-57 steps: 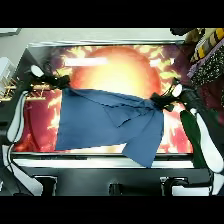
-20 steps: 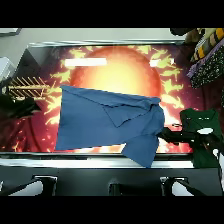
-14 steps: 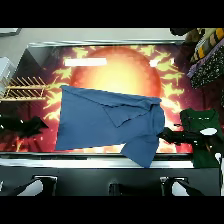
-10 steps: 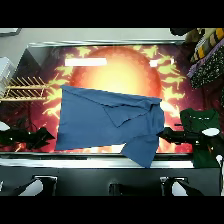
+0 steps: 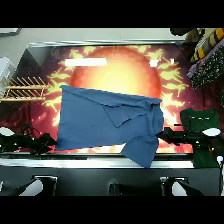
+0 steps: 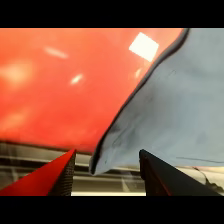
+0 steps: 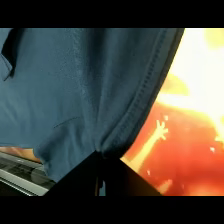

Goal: Fold the clothes and pants, and hang the long-sleeved shirts on hangers.

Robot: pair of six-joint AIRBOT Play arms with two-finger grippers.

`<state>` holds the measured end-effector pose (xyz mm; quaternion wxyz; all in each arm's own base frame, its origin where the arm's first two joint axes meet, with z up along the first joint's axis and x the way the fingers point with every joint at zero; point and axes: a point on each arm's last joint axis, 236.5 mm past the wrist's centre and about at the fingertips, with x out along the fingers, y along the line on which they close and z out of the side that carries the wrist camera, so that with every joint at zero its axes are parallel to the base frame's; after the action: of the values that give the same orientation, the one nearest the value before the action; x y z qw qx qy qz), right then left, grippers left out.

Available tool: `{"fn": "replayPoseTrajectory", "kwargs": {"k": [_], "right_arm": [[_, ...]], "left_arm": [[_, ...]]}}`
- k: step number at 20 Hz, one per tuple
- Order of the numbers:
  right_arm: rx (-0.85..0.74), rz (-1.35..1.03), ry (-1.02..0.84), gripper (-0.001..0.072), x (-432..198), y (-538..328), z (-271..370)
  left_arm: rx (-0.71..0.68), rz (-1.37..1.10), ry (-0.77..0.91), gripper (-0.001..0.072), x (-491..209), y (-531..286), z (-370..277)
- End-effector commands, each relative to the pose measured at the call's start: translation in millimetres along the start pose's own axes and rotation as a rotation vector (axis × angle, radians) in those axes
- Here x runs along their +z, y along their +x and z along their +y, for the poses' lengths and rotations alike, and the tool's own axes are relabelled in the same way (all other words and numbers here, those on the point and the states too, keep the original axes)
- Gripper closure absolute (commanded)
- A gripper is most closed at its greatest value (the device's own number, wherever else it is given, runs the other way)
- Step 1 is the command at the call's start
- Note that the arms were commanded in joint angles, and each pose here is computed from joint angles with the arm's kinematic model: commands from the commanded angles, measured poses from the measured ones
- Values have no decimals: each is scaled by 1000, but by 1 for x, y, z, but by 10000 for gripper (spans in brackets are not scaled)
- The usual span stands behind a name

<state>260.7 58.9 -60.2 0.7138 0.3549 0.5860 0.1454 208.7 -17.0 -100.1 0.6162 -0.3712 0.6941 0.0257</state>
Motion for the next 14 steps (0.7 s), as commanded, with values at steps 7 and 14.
{"fn": "replayPoseTrajectory", "kwargs": {"k": [7,14], "right_arm": [[17,26,0,682,-6,0,4],[2,-21,-56,683,-4,-13,13]], "left_arm": [[-4,15,-36,466,-11,17,8],[3,-18,-26,465,-3,16,9]]}}
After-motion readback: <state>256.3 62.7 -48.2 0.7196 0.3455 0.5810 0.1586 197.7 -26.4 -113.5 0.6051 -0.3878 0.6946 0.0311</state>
